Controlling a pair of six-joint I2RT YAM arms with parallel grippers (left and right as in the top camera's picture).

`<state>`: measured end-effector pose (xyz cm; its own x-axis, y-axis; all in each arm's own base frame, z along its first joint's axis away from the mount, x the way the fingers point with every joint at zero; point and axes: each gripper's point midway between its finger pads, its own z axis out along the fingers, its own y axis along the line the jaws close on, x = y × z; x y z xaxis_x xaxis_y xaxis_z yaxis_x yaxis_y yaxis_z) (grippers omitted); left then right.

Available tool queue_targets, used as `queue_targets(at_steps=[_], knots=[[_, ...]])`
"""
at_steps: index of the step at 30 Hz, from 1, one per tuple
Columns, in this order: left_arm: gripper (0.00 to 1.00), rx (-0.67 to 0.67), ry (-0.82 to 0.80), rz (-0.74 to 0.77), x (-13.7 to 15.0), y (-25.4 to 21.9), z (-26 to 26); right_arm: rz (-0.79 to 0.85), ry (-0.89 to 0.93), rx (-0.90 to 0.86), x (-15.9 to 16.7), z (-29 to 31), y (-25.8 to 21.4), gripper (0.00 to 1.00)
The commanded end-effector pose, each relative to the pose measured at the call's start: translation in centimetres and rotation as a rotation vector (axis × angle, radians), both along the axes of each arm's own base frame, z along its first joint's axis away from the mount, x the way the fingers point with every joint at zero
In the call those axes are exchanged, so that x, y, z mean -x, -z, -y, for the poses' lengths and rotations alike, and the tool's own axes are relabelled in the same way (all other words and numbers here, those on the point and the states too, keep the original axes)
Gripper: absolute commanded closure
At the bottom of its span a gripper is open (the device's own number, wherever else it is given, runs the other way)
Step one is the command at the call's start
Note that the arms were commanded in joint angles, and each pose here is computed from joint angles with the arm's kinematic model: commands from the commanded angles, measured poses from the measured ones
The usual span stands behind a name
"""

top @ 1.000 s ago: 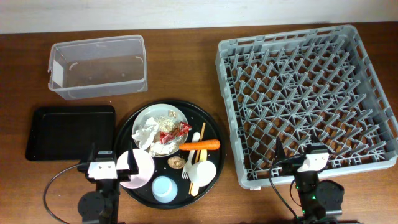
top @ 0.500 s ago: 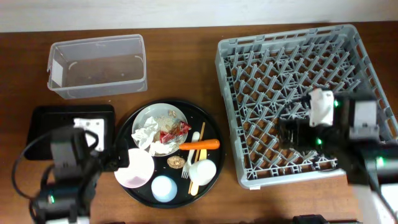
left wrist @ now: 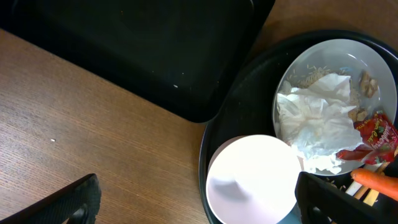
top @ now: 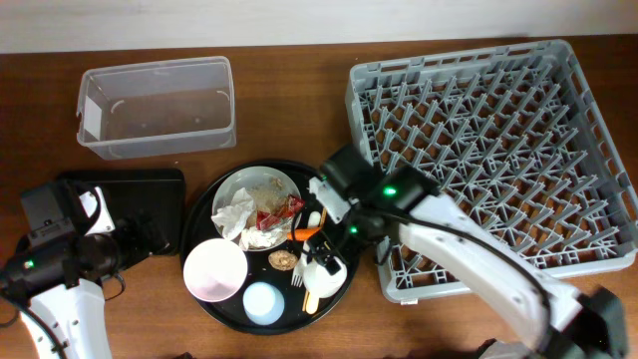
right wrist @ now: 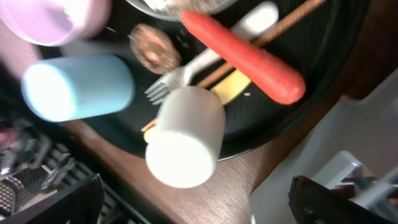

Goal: Sort waste into correct bins and load items into the dishwasher rack
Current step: 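Grasp the white cup on the round tray with the right gripper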

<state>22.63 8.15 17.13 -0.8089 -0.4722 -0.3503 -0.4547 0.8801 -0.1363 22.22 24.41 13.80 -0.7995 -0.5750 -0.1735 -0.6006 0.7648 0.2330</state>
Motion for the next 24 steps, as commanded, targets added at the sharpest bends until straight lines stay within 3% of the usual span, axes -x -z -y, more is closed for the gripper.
queue_targets(at_steps=[1, 9, 15, 21, 24], knots=[[0.01, 0.004, -0.013, 0.025, -0.4, -0.7, -0.1, -0.044, 0.063, 0.077, 0.7, 0.1, 2.5, 0.02], [0.01, 0.005, -0.014, 0.025, -0.4, -0.7, -0.1, -0.08, 0.101, 0.06, 2.9, -1.5, 7.0, 0.0], [0.0, 0.005, -0.014, 0.025, -0.4, -0.7, -0.1, -0.098, 0.123, 0.046, 3.2, -1.6, 7.6, 0.21], [0.01, 0.005, -0.014, 0.025, -0.4, -0.7, -0.1, -0.106, 0.139, 0.05, 3.4, -1.5, 8.0, 0.3], [0.01, 0.005, -0.014, 0.025, -0.4, -0.7, -0.1, -0.09, 0.14, 0.019, 2.8, -2.3, 6.8, 0.41]])
